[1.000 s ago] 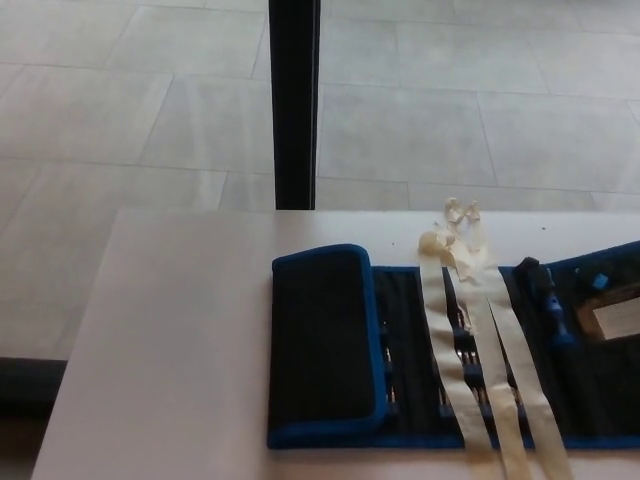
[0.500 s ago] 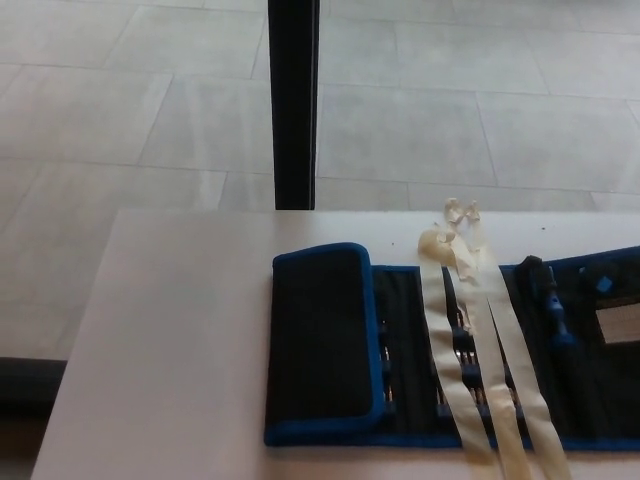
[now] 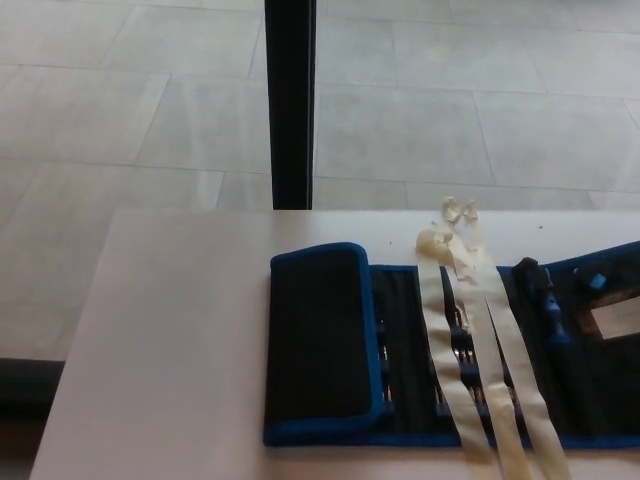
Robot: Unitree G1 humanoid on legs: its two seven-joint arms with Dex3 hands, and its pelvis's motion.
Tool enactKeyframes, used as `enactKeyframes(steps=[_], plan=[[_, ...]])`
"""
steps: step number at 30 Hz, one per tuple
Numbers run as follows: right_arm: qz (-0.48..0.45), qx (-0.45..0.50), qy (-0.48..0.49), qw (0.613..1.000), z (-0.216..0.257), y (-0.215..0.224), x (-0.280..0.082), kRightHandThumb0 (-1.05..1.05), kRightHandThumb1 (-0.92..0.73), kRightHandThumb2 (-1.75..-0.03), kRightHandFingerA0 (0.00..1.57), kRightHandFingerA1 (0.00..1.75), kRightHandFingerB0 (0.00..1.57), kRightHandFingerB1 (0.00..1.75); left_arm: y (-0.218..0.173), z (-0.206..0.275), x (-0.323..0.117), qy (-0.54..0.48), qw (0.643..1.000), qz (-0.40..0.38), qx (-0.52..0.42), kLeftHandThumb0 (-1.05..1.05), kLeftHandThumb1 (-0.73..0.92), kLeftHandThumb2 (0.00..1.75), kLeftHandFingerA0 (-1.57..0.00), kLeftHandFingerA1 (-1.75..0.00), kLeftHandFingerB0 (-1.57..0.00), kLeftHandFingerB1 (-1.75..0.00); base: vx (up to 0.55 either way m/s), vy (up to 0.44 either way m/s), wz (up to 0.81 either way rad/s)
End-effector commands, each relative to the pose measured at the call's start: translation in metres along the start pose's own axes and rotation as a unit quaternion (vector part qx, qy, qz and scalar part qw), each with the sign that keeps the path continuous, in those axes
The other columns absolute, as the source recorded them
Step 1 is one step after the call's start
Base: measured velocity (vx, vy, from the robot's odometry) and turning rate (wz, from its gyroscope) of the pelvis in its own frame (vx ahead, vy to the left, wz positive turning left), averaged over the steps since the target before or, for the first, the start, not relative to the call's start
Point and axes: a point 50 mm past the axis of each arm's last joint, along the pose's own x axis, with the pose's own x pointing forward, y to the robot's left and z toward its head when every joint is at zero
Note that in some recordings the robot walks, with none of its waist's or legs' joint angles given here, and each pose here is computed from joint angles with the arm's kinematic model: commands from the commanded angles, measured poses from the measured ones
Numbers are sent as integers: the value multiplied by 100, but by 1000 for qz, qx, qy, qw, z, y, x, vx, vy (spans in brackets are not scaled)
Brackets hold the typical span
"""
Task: The robot uses its right hand to lift an edge of the toolkit kept in middle of the desk and make one fold in it
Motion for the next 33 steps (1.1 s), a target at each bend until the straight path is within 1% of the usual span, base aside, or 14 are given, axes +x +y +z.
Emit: enactKeyframes(steps=[1,3,4,5,6,7,9,17,18,20,26,27,28,33], plan=[[-12,12,-15,1000,16,2,1,-67,-64,-92,31,53,21,44,4,2,0,-5,1000,5,-3,-84,92,68,-56,-64,-42,-50,0,0,0],[-12,13,-15,1000,16,2,1,-67,-64,-92,31,53,21,44,4,2,0,-6,1000,7,0,-84,92,68,-56,-64,-42,-50,0,0,0],[-7,21,-11,1000,14,3,1,-67,-64,-92,28,52,18,43,4,2,0,-6,1000,6,-1,-81,70,110,-52,-69,-38,-59,0,0,0],[-7,20,-7,1000,11,3,3,-67,-64,-91,28,51,18,43,5,3,0,-5,1000,5,-5,-81,70,110,-51,-68,-37,-58,0,0,0],[-6,11,-3,1000,10,4,4,-68,-64,-91,29,52,17,43,4,4,0,-6,1000,6,-4,-84,91,67,-56,-65,-40,-49,0,0,0],[-8,-4,4,1000,8,6,5,-68,-62,-91,32,53,20,44,4,4,0,-7,1000,5,-2,-81,70,108,-54,-70,-38,-59,0,0,0],[-10,-13,7,1000,7,8,5,-66,-75,-63,41,45,29,33,3,4,0,-7,1000,5,2,-83,92,68,-55,-65,-41,-50,0,0,0],[23,-100,66,992,-6,23,13,-65,-77,-63,42,47,25,32,-2,11,1,-14,1000,0,-3,-84,92,67,-56,-68,-40,-52,0,0,0],[25,-99,74,992,-9,21,14,-69,-61,-93,35,57,17,44,-2,11,1,-12,1000,2,-6,-84,91,67,-56,-68,-41,-52,0,0,0],[5,-93,82,992,-16,16,14,-65,-73,-62,40,53,28,35,-1,10,1,-11,1000,5,5,-85,92,68,-60,-66,-41,-50,0,0,0],[-26,-81,84,993,-22,4,13,-66,-75,-62,39,50,28,34,2,12,1,-10,1000,7,1,-84,92,67,-57,-65,-41,-50,0,0,0],[-30,-85,81,993,-22,3,12,-68,-60,-91,32,56,22,46,2,12,1,-12,1000,5,1,-84,92,67,-58,-67,-41,-51,0,0,0],[-33,-87,80,992,-21,1,12,-66,-76,-63,39,48,28,34,1,12,1,-14,1000,2,4,-86,92,67,-56,-68,-40,-53,0,0,0],[-17,-87,77,993,-17,8,13,-67,-74,-62,49,50,32,35,1,11,1,-9,1000,6,10,-83,92,67,-58,-63,-41,-49,0,0,0]])
